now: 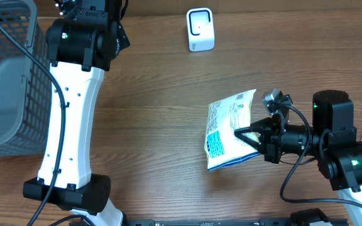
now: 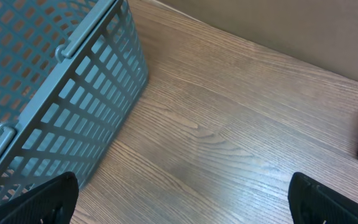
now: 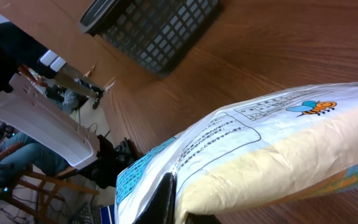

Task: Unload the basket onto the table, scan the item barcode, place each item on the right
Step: 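Raise the yellow bag and swing it toward the white scanner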

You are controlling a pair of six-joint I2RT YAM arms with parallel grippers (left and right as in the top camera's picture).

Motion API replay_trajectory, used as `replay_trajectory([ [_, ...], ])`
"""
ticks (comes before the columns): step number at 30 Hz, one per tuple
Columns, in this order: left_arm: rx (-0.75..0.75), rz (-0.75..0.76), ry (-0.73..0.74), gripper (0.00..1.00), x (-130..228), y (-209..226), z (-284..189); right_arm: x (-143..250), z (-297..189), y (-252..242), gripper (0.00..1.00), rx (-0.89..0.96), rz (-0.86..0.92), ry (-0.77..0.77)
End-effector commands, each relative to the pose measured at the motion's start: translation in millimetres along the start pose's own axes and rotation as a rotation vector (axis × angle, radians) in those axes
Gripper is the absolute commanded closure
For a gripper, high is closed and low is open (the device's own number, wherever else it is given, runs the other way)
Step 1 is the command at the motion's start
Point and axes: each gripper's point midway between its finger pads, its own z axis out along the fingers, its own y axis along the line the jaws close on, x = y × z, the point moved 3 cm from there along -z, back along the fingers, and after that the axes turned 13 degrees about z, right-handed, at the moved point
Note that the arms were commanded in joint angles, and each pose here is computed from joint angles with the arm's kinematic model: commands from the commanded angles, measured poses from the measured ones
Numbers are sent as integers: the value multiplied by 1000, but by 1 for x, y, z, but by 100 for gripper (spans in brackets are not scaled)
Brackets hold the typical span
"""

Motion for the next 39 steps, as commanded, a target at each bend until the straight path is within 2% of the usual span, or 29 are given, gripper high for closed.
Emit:
replay_trajectory([
  [1,-5,-13,-7,0,-2,-2,1,-4,-5,18,96,-65,-125,-16],
  [16,-5,-14,-7,0,-2,-2,1,-21,-30,97,96,-542,-671,-97],
  [19,-5,-13,-7,0,-2,-2,1,-21,-36,106,96,-601,-723,-89],
  [37,-5,-13,-7,0,-2,-2,1,-32,-34,104,96,-601,-699,-80],
  [39,-5,-13,-7,0,-2,-2,1,-50,-22,87,96,-478,-551,-120],
])
